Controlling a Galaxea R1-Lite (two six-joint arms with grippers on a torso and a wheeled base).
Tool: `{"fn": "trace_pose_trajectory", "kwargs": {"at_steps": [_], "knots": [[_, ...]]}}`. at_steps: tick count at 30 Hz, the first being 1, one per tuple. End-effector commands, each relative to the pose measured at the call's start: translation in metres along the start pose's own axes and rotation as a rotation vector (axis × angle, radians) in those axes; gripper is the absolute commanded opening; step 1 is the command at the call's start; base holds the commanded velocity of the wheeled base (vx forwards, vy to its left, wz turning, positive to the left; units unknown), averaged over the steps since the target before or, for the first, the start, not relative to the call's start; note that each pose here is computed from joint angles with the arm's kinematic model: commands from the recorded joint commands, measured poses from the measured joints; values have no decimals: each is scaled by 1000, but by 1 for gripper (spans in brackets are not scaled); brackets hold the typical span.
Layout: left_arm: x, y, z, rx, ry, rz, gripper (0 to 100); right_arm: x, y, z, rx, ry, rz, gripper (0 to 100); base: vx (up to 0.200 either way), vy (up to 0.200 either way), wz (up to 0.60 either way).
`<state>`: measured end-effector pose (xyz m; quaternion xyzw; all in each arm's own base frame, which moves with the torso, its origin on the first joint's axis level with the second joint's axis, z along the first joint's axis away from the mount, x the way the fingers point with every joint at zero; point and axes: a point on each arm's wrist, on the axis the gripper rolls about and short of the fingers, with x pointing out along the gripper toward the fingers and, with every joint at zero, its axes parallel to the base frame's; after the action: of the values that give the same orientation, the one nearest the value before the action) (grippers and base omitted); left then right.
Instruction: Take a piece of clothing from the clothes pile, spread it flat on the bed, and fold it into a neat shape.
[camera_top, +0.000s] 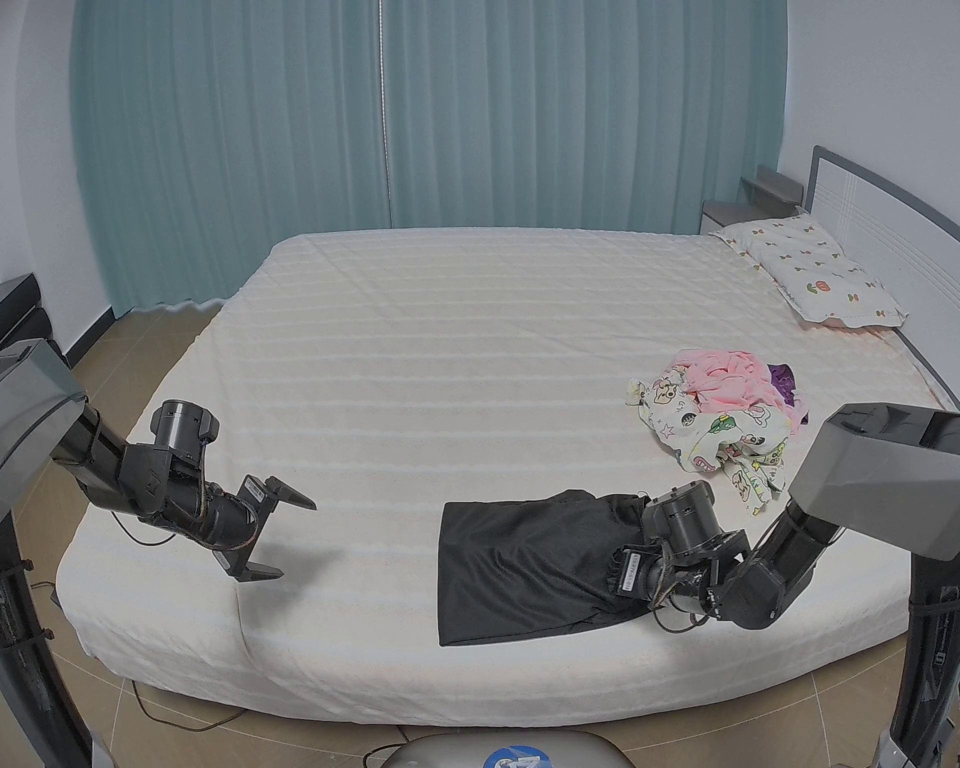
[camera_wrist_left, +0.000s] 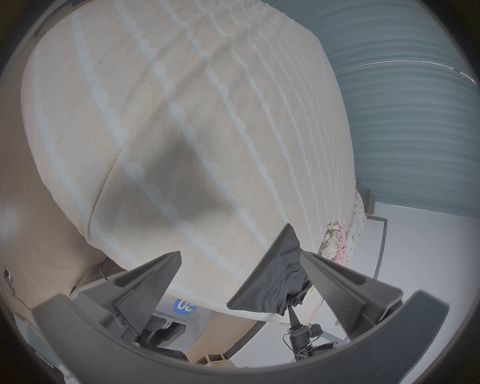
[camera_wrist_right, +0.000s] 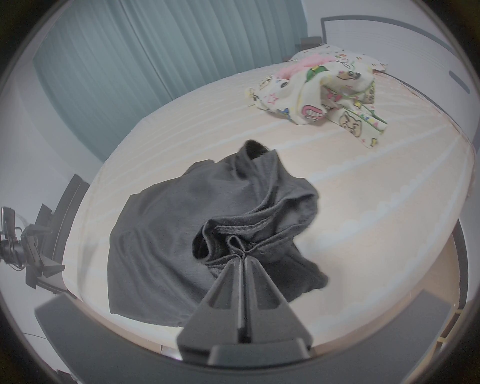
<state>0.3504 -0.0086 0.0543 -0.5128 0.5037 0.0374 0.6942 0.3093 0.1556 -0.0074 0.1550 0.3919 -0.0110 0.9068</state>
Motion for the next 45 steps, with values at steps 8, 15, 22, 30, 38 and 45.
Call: {"fn": "trace_pose_trajectory", "kwargs": {"at_steps": [8,15,22,30,38,45], "knots": [[1,1,0,-3,0,4,100,-12,-47,4,82,31,8,0,0,0,0],[2,1,1,-4,-1,4,100,-17,-61,-6,76,69,-11,100,0,0,0],[1,0,1,-11,-3,1,100,-24,-75,2,112,40,-48,100,0,0,0],[1,0,2,-13,-5,0,100,-54,-86,29,173,-56,-13,100,0,0,0],[1,0,2,-10,-6,1,100,-54,-53,26,112,-42,87,100,150,0,0],[2,0,3,-9,-6,1,100,-11,-43,4,60,40,44,100,0,0,0]]}}
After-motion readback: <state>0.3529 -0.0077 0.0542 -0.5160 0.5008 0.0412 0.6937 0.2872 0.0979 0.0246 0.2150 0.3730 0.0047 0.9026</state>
